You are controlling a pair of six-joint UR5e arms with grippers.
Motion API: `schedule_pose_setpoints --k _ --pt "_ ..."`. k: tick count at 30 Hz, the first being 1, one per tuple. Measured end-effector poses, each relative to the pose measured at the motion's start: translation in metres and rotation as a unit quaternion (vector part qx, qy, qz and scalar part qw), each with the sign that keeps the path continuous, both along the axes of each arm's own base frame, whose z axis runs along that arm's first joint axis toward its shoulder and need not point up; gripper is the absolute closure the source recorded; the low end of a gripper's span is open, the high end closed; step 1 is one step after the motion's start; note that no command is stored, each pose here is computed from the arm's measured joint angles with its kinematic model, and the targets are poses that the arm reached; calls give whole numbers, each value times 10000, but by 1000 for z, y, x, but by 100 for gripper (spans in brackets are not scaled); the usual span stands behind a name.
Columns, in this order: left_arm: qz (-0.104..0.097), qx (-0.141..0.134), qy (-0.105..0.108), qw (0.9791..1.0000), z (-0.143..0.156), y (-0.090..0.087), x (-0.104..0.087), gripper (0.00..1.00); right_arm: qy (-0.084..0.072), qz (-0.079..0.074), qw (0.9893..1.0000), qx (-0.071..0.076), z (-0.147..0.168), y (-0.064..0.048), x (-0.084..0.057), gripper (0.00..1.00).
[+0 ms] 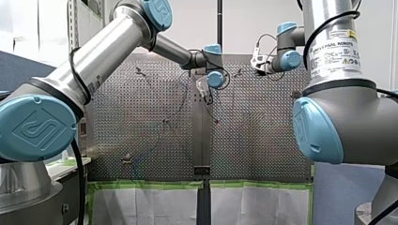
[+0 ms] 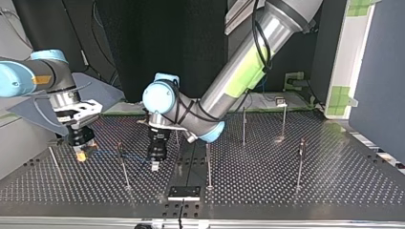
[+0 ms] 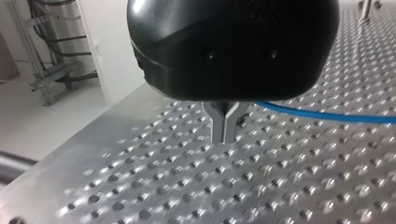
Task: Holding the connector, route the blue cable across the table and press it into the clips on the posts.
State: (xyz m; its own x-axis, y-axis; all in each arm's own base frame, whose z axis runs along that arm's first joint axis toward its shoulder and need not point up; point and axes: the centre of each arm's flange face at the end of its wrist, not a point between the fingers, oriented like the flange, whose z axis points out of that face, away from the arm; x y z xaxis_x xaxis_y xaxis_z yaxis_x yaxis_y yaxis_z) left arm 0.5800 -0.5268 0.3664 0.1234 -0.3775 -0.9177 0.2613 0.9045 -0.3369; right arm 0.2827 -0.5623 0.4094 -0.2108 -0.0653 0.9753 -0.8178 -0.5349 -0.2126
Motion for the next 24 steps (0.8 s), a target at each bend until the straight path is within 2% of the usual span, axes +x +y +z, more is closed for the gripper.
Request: schedule_pose_setpoints --k 2,3,5,10,16,20,24 --pt "-47 50 55 10000 -2 -2 -3 47 -2 0 10000 -5 1 0 0 100" --pt "-62 73 82 9999 -3 -3 -4 47 -2 0 10000 -5 1 0 0 100" --pt "-85 118 145 9998 -4 -4 -7 2 -3 -1 10000 -5 1 0 0 100" --pt "-96 222 292 9993 -8 -4 -11 2 -3 0 10000 -3 1 0 0 100" --pt "-14 305 466 9984 -5 -1 -21 2 0 2 10000 13 0 0 0 100" --pt "-131 403 570 9975 1 1 -35 2 4 5 10000 30 0 0 0 100" --pt "-317 392 502 9975 11 -2 -49 2 6 5 10000 40 -1 1 1 100"
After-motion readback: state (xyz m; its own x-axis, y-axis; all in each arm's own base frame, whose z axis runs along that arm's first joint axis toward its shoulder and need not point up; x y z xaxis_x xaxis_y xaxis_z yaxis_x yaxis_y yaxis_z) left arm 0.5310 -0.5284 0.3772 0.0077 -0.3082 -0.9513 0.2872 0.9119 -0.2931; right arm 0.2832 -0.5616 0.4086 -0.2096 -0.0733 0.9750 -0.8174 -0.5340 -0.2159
